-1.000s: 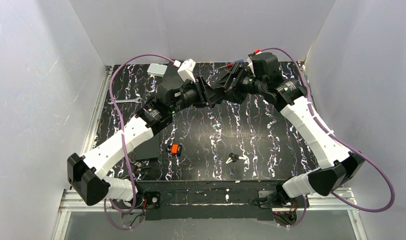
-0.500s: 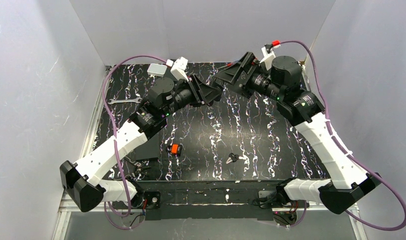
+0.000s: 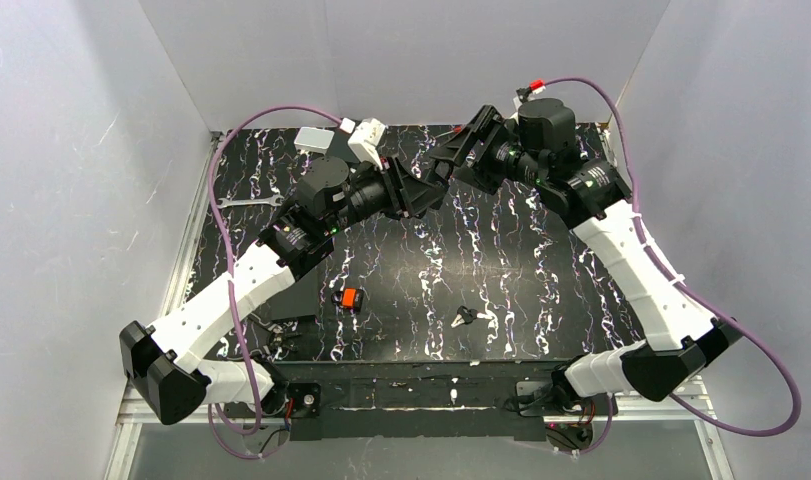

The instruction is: Unlock with the key

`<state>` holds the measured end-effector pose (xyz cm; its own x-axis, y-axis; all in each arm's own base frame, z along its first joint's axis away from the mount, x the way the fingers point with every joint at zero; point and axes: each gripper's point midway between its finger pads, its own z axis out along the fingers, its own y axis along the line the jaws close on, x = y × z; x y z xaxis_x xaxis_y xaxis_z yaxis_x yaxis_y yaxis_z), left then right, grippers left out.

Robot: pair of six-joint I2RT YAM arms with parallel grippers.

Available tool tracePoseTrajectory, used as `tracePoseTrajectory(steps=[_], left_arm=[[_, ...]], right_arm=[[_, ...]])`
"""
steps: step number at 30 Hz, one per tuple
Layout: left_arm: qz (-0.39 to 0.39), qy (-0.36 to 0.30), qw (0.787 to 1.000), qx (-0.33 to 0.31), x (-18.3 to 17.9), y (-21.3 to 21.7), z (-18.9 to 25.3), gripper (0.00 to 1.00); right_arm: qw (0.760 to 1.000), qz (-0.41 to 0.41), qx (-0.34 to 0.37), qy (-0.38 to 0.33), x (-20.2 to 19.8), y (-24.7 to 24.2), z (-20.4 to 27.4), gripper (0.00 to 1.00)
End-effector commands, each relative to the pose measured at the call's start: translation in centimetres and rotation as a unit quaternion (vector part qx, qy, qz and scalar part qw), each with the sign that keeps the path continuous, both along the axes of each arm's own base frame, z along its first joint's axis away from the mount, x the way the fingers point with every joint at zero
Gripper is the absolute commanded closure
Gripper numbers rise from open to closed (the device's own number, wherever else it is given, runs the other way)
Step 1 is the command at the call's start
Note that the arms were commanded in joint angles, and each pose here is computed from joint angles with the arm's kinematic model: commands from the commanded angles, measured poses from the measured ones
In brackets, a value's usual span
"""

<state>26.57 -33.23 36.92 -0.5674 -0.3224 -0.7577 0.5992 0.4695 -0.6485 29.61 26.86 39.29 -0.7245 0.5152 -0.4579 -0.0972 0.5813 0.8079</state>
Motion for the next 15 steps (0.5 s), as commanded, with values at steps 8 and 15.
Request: tracePoseTrajectory(steps=[8,15], left_arm=[[-0.007,-0.087,0.996,-0.021,0.5,-0.8,4.0,1.00],[-0.005,-0.090,0.996,-0.011,1.2,-1.6,3.6,1.00]], right_arm=[[1.000,0.009,0.008,0.014,-0.4,0.8,0.2,0.46],[0.999,0.026,0.006,0.027,-0.7,1.8,-0.4,0.41]])
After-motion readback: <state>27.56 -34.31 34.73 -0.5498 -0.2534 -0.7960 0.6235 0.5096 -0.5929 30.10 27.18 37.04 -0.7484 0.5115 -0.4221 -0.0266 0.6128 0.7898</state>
